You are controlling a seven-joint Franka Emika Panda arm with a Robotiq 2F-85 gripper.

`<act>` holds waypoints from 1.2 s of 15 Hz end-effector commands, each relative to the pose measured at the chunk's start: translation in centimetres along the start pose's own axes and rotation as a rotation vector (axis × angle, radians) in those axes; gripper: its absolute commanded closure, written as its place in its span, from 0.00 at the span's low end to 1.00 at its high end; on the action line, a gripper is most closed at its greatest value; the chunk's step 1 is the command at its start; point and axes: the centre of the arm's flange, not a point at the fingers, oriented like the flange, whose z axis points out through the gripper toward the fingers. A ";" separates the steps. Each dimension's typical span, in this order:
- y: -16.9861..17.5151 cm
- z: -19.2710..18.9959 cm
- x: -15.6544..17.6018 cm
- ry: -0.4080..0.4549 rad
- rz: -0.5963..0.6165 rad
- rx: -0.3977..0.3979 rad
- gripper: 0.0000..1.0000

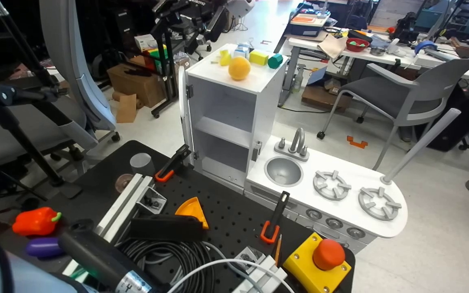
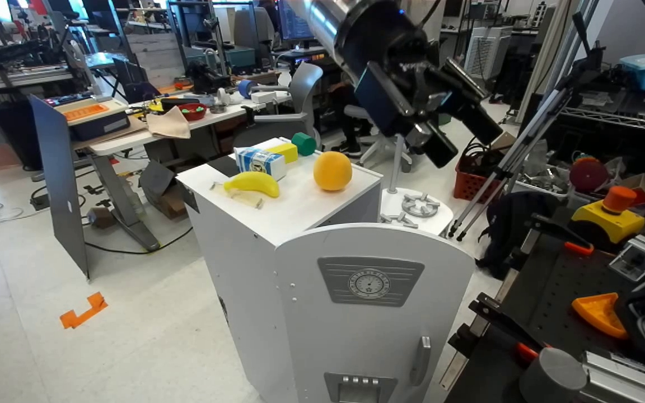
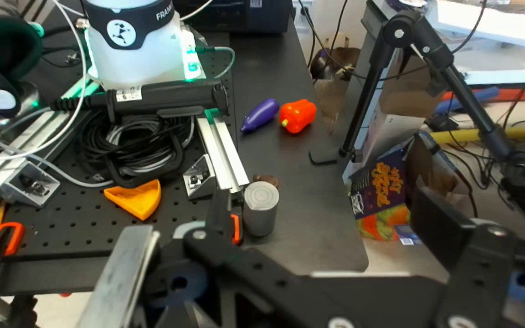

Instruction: Close the cabinet door

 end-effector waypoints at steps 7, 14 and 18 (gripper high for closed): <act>-4.3 -0.5 10.0 -0.179 0.171 -0.137 0.00; -3.2 -0.6 12.6 -0.017 0.401 -0.216 0.00; -2.1 -2.7 11.2 0.135 0.497 -0.249 0.00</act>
